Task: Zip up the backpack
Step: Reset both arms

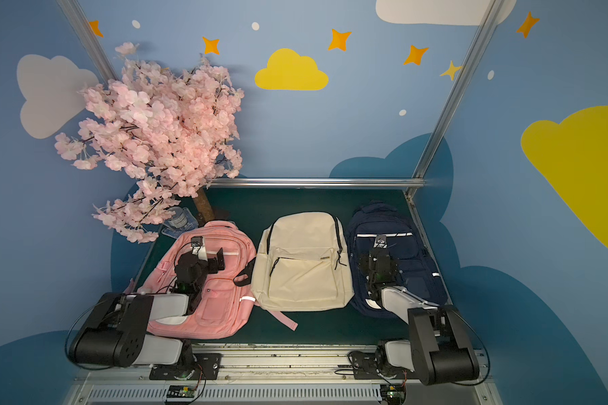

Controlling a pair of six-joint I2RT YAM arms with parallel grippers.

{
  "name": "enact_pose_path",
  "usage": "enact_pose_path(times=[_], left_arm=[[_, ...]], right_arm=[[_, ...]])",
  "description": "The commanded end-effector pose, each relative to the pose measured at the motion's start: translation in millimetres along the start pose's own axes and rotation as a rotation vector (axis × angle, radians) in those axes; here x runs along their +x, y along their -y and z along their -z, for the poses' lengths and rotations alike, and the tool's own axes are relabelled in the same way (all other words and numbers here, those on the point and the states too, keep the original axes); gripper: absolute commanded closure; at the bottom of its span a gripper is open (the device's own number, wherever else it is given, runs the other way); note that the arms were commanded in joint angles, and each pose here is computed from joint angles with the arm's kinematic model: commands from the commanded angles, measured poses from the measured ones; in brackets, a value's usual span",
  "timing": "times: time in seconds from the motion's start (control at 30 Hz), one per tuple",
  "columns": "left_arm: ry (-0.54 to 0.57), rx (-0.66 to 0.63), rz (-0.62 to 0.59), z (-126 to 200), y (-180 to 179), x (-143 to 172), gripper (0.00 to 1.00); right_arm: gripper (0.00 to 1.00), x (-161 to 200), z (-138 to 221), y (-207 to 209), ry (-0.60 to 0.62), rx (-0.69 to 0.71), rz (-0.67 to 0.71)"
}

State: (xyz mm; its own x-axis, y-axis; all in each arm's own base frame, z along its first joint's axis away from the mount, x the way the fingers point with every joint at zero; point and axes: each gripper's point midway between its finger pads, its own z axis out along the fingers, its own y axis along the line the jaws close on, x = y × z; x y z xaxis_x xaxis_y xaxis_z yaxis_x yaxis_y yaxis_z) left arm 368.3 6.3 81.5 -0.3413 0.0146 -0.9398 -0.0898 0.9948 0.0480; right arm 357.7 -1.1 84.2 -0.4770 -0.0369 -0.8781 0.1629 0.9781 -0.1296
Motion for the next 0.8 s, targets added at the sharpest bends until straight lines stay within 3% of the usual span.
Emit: enact_pose_path(times=[0.0, 0.07, 0.1, 0.13, 0.2, 0.3, 0.43, 0.77], left_arm=[[0.106, 0.066, -0.004, -8, 8, -17, 0.00], [-0.013, 0.072, 0.009, -13, 6, -10, 0.00], [-0.019, 0.081, 0.020, -19, 6, -11, 0.00], [-0.009, 0.075, 0.024, -23, 4, -12, 0.00], [-0.019, 0.073, 0.041, -23, 2, -11, 0.00], [-0.031, 0.060, 0.049, -24, -1, -11, 0.00], [-0.007, 0.062, 0.045, -23, -1, -12, 0.00], [-0.004, 0.062, 0.044, -23, 0, -12, 0.00]], right_arm=[[0.05, -44, -1, -10, 0.236, -0.086, -0.006], [0.05, -32, -7, -16, 0.213, -0.125, -0.009], [0.05, -29, -9, -18, 0.229, -0.140, -0.003], [0.05, -33, -12, -20, 0.266, -0.141, 0.003], [0.05, -26, -16, -20, 0.194, -0.141, 0.009], [0.05, -25, -25, 3, 0.109, -0.003, -0.055], [0.05, -28, -22, 0, 0.204, -0.011, -0.046], [0.05, -27, -25, -1, 0.177, -0.036, -0.055]])
